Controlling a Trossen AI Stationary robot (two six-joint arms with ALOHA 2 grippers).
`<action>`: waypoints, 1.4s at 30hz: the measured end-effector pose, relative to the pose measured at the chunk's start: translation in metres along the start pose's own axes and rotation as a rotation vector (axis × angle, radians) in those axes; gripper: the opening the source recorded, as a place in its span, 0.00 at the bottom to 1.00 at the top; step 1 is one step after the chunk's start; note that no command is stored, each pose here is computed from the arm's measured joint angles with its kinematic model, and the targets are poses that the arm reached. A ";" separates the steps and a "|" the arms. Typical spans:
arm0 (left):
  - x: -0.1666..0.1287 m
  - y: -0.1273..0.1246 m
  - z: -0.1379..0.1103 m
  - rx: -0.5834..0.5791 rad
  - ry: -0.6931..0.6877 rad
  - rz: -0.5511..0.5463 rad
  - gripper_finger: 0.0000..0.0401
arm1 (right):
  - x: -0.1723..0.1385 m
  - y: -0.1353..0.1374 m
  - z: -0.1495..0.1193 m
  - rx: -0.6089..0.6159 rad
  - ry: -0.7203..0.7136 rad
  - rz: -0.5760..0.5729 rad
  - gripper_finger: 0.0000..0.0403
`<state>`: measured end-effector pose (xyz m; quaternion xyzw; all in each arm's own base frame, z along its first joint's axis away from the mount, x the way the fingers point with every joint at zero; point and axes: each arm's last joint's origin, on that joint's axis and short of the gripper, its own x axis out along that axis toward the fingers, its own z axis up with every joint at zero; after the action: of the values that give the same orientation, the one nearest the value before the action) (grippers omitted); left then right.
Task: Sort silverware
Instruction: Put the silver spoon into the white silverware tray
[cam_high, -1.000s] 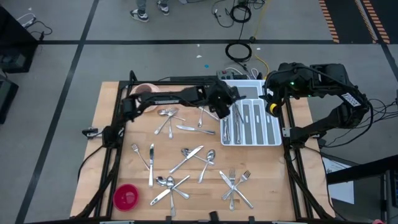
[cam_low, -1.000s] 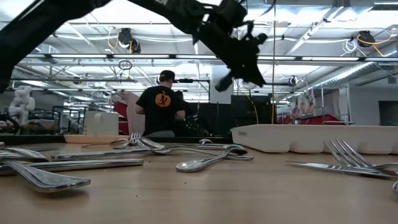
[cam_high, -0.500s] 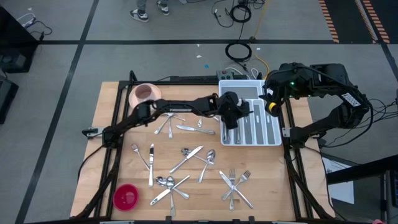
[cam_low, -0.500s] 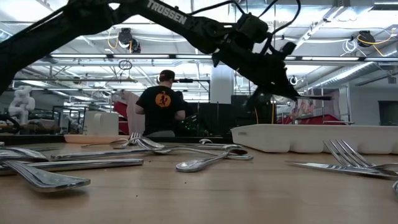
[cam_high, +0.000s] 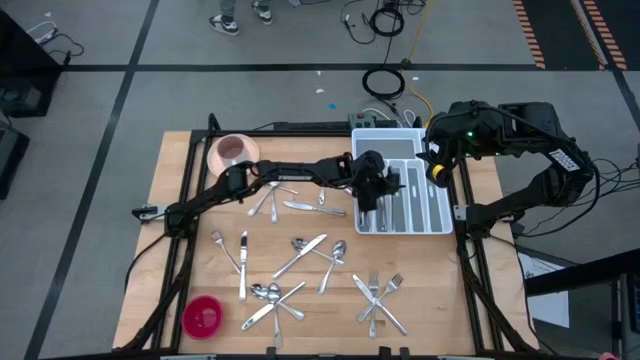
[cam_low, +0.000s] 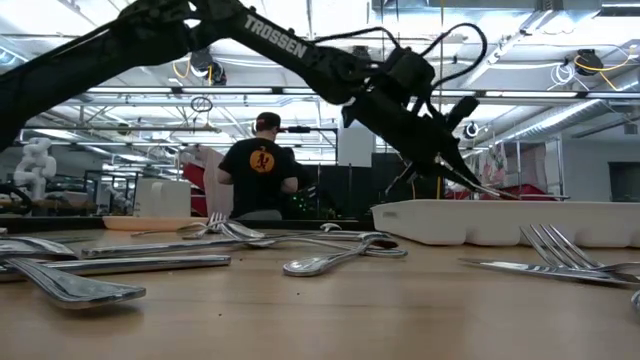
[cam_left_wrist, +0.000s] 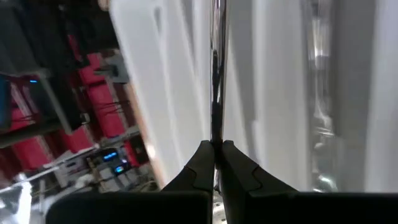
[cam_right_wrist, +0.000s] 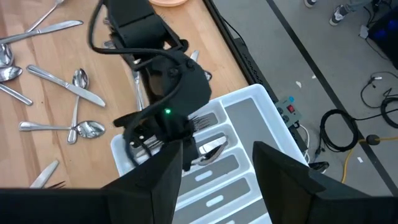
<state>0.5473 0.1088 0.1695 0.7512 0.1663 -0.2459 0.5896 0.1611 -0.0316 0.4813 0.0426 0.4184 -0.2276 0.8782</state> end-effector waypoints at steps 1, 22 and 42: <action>0.004 -0.002 -0.001 0.004 0.013 0.018 0.03 | 0.000 0.000 0.000 -0.002 0.000 0.000 0.46; 0.015 -0.009 0.004 -0.015 -0.016 0.034 0.03 | 0.000 0.000 0.000 -0.035 0.000 0.004 0.46; 0.019 -0.017 0.003 -0.077 -0.084 0.041 0.12 | 0.000 0.003 0.000 -0.050 0.012 0.084 0.46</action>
<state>0.5532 0.1093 0.1449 0.7202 0.1354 -0.2583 0.6295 0.1619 -0.0290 0.4808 0.0396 0.4270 -0.1800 0.8853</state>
